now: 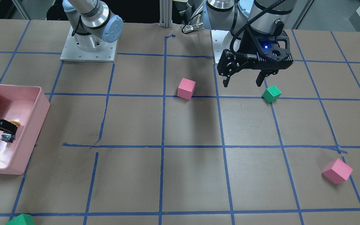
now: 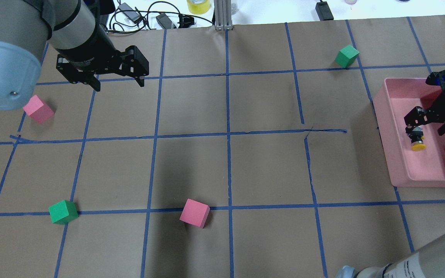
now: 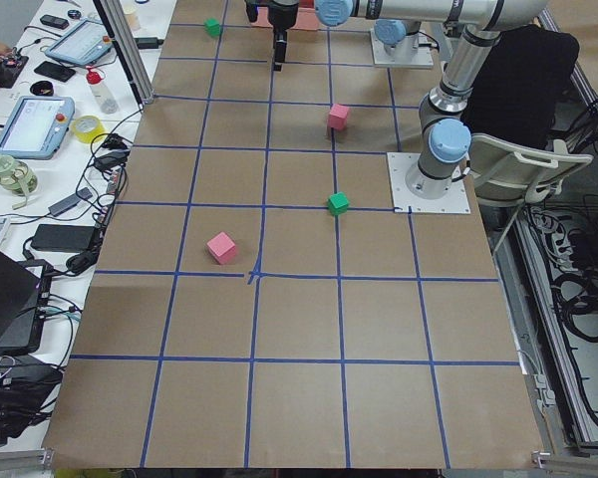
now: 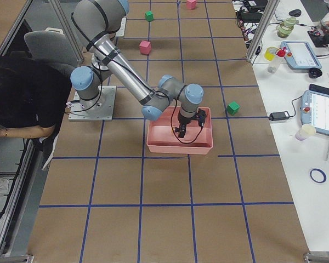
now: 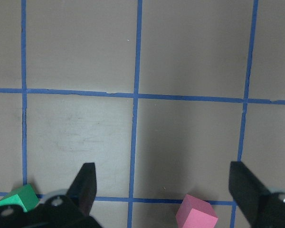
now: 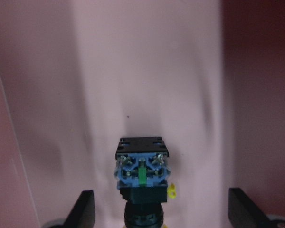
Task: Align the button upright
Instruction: 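Close the right gripper on the button and lift it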
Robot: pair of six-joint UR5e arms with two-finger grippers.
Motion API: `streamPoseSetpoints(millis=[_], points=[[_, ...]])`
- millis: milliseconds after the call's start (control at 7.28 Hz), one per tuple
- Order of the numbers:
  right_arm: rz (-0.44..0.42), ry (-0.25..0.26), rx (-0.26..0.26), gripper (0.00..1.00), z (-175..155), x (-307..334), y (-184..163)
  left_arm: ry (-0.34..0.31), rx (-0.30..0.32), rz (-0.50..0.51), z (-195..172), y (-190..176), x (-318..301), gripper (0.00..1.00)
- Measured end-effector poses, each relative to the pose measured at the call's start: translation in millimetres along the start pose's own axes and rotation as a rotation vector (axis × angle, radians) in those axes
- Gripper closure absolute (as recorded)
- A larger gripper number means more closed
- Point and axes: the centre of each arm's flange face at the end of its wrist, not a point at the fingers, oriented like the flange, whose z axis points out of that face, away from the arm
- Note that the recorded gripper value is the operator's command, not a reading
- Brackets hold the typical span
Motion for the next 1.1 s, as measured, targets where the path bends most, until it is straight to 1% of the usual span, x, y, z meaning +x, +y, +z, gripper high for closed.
streamPoseSetpoints(millis=[137,275,412,549,824,1099], points=[[-0.001,-0.003,-0.013,0.00,6.8,0.0,0.0,0.000,-0.001,-0.001,0.1,0.0,-0.2,0.00],[-0.001,-0.010,-0.028,0.18,15.7,-1.0,0.8,0.000,-0.001,-0.001,0.1,0.0,-0.2,0.00],[-0.002,-0.015,-0.040,0.93,21.7,-2.0,1.9,-0.001,0.000,0.000,0.1,0.0,-0.3,0.00],[-0.001,-0.016,-0.045,1.00,24.3,-2.5,2.7,0.000,0.000,0.000,0.1,-0.1,-0.3,0.00],[0.007,-0.016,-0.045,1.00,24.0,-2.2,2.4,0.000,0.000,0.000,0.1,-0.1,-0.3,0.00],[0.040,-0.005,-0.021,1.00,11.3,0.9,-1.6,-0.001,0.000,-0.001,0.1,-0.1,-0.3,0.00]])
